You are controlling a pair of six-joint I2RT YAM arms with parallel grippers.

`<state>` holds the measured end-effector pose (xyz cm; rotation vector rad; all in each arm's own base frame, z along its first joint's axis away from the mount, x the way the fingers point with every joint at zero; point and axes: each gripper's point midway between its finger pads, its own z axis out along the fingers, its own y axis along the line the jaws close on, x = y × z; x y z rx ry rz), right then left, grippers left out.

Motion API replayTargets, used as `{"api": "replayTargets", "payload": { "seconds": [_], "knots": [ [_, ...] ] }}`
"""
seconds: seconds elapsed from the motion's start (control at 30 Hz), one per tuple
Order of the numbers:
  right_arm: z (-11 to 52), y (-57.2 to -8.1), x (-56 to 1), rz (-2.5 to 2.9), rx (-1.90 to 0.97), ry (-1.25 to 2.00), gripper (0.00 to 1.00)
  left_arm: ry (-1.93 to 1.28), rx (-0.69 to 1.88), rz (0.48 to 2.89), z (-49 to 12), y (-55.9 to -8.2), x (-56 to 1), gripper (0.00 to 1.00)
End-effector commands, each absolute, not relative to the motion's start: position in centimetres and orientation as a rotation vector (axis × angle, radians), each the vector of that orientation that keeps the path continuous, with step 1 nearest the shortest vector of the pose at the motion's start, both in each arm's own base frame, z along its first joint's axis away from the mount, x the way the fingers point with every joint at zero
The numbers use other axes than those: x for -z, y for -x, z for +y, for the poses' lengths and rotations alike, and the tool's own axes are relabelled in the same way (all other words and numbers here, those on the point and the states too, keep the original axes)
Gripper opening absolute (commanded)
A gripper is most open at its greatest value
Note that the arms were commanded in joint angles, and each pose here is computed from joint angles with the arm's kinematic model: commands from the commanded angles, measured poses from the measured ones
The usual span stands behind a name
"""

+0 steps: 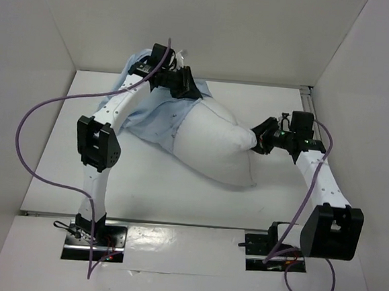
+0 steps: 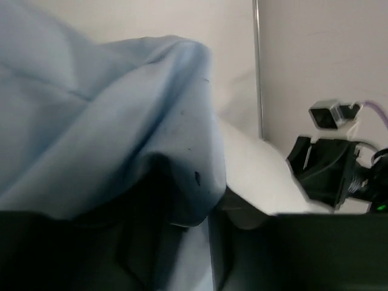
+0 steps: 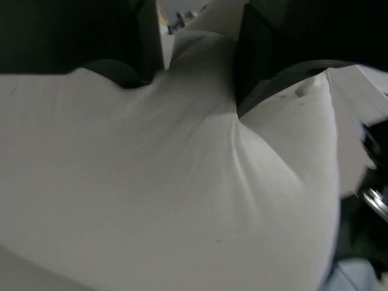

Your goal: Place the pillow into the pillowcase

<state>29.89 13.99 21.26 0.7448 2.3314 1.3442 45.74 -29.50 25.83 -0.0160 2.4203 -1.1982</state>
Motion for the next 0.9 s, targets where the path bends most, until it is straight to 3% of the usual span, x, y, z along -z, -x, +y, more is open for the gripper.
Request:
{"api": "replayTargets", "payload": {
  "seconds": [0.0,0.07,0.2,0.37,0.47,0.53,0.57,0.6,0.77,0.87],
  "knots": [
    [10.2,-37.2,-24.2,2.038,-1.257,-0.75,0.55,-0.171,1.094,2.13,-29.7,-46.2,-33.0,0.5],
    [8.0,-39.0,-25.3,1.994,-1.108,-0.753,0.76,-0.189,1.006,2.095,-29.1,-45.9,-34.8,0.73],
    [1.7,-41.6,-25.2,1.906,-0.729,-0.881,0.81,-0.18,0.834,1.927,-26.9,-45.2,-39.8,0.79],
    [0.0,-42.4,-27.6,1.934,-0.594,-0.774,0.92,-0.154,0.738,1.859,-25.3,-45.5,-42.9,0.93],
    [-1.4,-41.7,-29.5,1.911,-0.477,-0.717,1.0,-0.145,0.678,1.867,-24.5,-45.8,-43.2,0.94],
    [-2.3,-40.4,-30.5,1.89,-0.399,-0.71,1.0,-0.11,0.628,1.895,-23.3,-45.2,-42.4,0.86],
    [-2.6,-39.9,-30.3,1.894,-0.368,-0.713,1.0,-0.125,0.595,1.907,-23.3,-44.9,-41.7,0.77],
    [-3.0,-39.4,-30.0,1.888,-0.342,-0.729,1.0,-0.122,0.548,1.959,-22.8,-45.0,-39.4,0.76],
    [-1.8,-38.8,-24.0,2.001,-0.386,-0.715,1.0,-0.15,0.35,2.136,-23.6,-45.9,-31.3,0.86],
    [-1.1,-39.5,-21.1,2.098,-0.42,-0.685,1.0,-0.142,0.293,2.189,-24.1,-46.2,-29.8,0.86]
  ]
}}
